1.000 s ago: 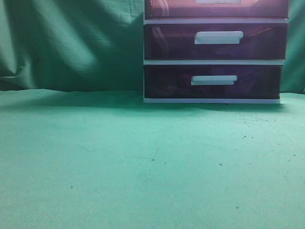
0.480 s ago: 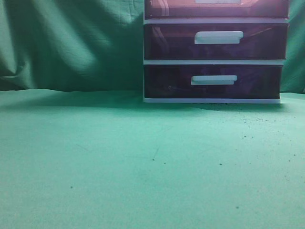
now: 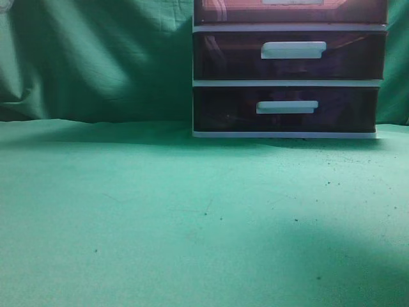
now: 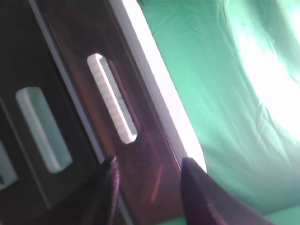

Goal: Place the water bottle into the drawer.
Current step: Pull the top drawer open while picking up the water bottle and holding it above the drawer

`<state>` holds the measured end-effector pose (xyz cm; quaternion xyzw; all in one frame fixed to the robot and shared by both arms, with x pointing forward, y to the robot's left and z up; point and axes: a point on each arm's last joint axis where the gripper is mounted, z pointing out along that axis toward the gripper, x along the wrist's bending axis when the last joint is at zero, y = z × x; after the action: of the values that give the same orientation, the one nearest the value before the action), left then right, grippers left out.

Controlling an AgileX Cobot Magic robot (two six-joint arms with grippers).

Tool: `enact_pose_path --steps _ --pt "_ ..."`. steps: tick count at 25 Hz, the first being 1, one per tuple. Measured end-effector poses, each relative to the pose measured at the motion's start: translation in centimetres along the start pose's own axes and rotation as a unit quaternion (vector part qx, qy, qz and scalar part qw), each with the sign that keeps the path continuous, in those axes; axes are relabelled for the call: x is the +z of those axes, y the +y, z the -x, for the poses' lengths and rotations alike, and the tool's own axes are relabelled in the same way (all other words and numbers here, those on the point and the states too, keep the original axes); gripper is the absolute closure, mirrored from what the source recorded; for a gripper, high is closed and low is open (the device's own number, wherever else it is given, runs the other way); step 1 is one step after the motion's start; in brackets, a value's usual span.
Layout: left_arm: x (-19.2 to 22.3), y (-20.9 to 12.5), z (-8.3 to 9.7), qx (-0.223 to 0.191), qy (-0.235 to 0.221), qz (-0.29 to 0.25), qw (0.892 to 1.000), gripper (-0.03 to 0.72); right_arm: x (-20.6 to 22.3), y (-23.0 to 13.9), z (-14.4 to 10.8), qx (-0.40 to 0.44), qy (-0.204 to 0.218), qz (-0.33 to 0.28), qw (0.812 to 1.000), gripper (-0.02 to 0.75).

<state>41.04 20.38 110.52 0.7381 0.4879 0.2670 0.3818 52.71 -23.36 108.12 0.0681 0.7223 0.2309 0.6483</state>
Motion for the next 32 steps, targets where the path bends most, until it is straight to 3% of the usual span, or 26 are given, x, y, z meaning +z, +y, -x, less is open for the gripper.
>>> enact_pose_path --steps 4,5,12,26,30,32 --pt "0.1 0.0 0.0 0.0 0.0 -0.001 1.0 0.403 3.5 0.2 0.4 -0.021 0.001 0.006 1.0 0.457" --pt "0.1 0.0 0.0 0.0 0.0 -0.001 1.0 0.403 4.3 0.2 0.3 -0.03 0.003 0.01 0.999 0.416" --pt "0.1 0.0 0.0 0.0 0.0 -0.001 1.0 0.403 9.4 0.0 -0.5 -0.085 0.027 0.023 0.996 0.432" --pt "0.1 0.0 0.0 0.0 0.001 -0.003 1.0 0.403 14.1 -1.1 -2.5 -0.114 0.046 0.023 0.992 0.432" --pt "0.1 -0.1 0.0 0.0 0.001 -0.004 1.0 0.403 14.3 -0.9 -2.3 -0.129 0.042 0.027 0.99 0.642" --pt "0.1 -0.1 0.0 0.0 0.001 -0.004 1.0 0.403 14.1 -0.8 -2.1 -0.153 0.045 0.028 0.987 0.641"
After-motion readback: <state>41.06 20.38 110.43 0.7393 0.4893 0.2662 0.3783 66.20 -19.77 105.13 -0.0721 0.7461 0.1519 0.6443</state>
